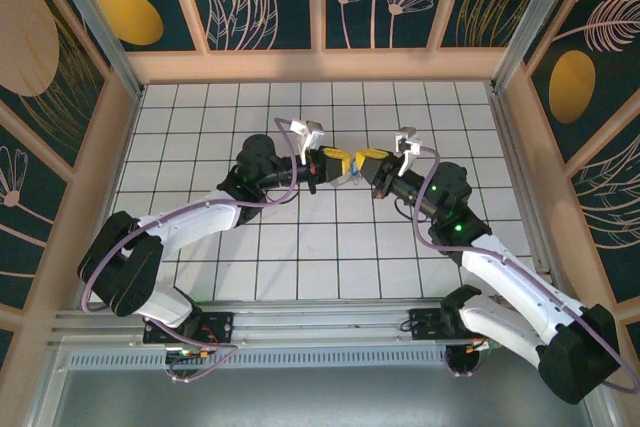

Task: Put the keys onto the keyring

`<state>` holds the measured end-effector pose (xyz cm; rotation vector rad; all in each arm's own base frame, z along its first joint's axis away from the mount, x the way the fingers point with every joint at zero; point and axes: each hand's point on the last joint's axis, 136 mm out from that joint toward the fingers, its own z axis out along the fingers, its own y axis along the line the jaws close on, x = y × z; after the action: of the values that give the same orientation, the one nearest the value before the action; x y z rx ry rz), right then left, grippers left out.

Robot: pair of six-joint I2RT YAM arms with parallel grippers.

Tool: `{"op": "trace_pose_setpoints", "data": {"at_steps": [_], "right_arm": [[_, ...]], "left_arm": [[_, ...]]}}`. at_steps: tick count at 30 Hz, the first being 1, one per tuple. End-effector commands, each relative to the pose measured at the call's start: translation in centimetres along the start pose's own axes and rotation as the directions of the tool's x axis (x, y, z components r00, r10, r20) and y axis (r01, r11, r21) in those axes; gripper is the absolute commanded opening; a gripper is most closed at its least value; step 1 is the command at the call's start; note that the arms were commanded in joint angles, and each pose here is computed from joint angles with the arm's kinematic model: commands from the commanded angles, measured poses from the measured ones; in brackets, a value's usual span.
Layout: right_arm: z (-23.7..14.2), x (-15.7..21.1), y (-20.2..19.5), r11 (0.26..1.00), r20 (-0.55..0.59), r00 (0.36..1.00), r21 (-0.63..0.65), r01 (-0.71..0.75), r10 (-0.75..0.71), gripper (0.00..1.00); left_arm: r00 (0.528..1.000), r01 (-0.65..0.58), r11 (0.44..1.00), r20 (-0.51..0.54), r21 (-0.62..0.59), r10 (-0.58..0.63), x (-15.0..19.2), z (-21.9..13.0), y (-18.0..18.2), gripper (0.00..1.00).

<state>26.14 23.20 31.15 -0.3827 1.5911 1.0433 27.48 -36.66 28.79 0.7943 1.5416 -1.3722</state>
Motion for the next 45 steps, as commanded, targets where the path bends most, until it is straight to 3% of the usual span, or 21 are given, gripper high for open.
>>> {"op": "trace_pose_setpoints", "data": {"at_steps": [1, 20, 24, 31, 35, 36, 37, 40, 45], "right_arm": [[-0.7, -0.9, -0.1, 0.999, 0.034, 0.999, 0.028, 0.031, -0.032, 0.0], [-1.5, 0.2, -3.4, 0.993, 0.02, 1.0, 0.113, -0.021, 0.019, 0.0], [-1.5, 0.8, -3.1, 0.996, 0.001, 0.999, 0.085, -0.032, 0.032, 0.0], [-1.0, 1.9, -0.6, 0.996, -0.074, 0.996, -0.077, -0.044, 0.038, 0.0], [-1.0, 2.9, -0.7, 0.995, -0.11, 0.993, -0.081, -0.051, 0.041, 0.0], [-1.1, 3.1, -0.9, 0.996, -0.114, 0.992, -0.075, -0.053, 0.044, 0.03], [-1.3, 3.2, -1.2, 0.997, -0.115, 0.992, -0.06, -0.056, 0.049, 0.15], [-2.4, 2.8, -2.4, 0.998, -0.083, 0.994, -0.005, -0.067, 0.066, 0.38], [-4.1, 1.5, -4.3, 0.991, -0.008, 0.992, 0.059, -0.122, 0.122, 0.46]], "left_arm": [[0.998, -0.061, 0.998, 0.033, 0.03, 0.06, -1.7, 0.3, -1.1, 0.0], [0.993, -0.084, 0.996, 0.088, 0.024, 0.082, -2.6, -0.5, -1.7, 0.0], [0.992, -0.087, 0.996, 0.097, 0.026, 0.084, -2.9, -0.5, -1.8, 0.0], [0.991, -0.079, 0.997, 0.108, 0.019, 0.076, -3.0, -0.5, -1.5, 0.0], [0.99, -0.077, 0.997, 0.123, 0.011, 0.076, -3.2, -0.5, -1.4, 0.0], [0.989, -0.078, 0.997, 0.125, 0.007, 0.076, -3.3, -0.5, -1.4, 0.0], [0.989, -0.077, 0.997, 0.128, 0.004, 0.076, -3.3, -0.5, -1.3, 0.0], [0.988, -0.075, 0.997, 0.136, -0.007, 0.076, -3.5, -0.6, -1.2, 0.0], [0.986, -0.078, 0.996, 0.144, -0.041, 0.084, -3.9, -0.7, -0.8, 0.0]]}}
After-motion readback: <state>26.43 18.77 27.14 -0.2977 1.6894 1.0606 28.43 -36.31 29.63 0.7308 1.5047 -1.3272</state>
